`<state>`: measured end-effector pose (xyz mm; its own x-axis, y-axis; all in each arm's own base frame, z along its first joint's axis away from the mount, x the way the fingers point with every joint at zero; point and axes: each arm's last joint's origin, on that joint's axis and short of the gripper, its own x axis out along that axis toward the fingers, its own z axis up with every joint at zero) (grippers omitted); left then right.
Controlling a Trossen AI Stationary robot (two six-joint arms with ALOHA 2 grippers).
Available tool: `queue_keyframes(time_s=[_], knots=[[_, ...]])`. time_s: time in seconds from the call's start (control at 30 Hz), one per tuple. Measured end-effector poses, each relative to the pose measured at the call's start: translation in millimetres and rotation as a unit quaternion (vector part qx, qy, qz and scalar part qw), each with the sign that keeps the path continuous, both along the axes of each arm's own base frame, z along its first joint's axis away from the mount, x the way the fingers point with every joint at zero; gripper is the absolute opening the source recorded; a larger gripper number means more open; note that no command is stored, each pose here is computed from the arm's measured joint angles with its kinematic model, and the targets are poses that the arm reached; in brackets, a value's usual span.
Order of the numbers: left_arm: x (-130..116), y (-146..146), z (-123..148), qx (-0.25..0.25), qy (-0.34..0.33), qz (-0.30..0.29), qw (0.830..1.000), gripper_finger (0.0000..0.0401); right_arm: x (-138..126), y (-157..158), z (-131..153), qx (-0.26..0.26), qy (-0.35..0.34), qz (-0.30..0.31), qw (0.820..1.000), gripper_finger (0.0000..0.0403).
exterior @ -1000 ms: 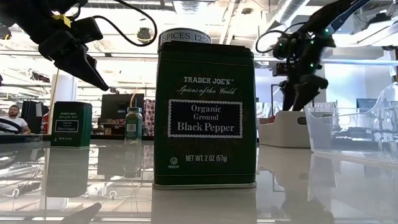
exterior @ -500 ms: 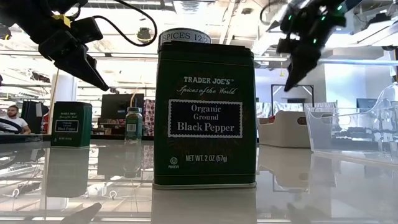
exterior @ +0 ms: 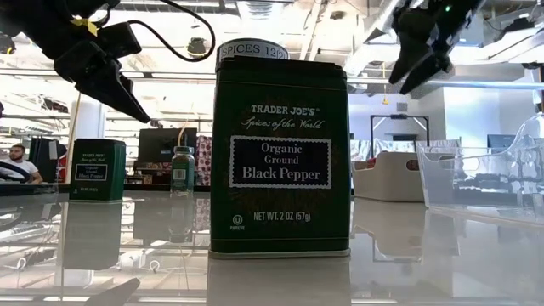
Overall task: Sort spices by type
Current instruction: Move the middle left black seasoning can to the center of the table
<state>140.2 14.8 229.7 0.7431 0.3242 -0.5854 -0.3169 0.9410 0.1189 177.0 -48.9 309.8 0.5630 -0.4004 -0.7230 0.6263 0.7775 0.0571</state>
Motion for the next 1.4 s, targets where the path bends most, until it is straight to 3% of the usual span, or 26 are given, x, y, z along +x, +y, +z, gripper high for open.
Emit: queue_keyframes(time_s=[0.23, 0.4, 0.67, 0.97, 1.17, 1.4], knots=[[0, 0, 0, -0.049, -0.021, 0.038, 0.998, 0.0298, 20, 54, -10, -0.069, -0.013, -0.034, 0.997, 0.0315], [2, 0, 2, -0.042, -0.033, 0.033, 0.998, 0.0298, 33, 90, -26, -0.083, -0.019, -0.031, 0.996, 0.0315], [3, 0, 4, -0.042, -0.044, 0.032, 0.998, 0.0298, 60, 125, -70, -0.116, 0.046, -0.002, 0.992, 0.0315], [3, 1, 4, -0.036, -0.046, 0.048, 0.997, 0.03, 77, 138, -109, -0.114, 0.088, -0.024, 0.989, 0.0314], [2, 3, 4, -0.017, -0.047, 0.073, 0.996, 0.0344, 76, 137, -106, -0.103, 0.086, -0.023, 0.991, 0.0314], [2, 1, 3, -0.04, -0.039, 0.044, 0.997, 0.0374, 76, 137, -105, -0.106, 0.088, -0.017, 0.99, 0.0314]])
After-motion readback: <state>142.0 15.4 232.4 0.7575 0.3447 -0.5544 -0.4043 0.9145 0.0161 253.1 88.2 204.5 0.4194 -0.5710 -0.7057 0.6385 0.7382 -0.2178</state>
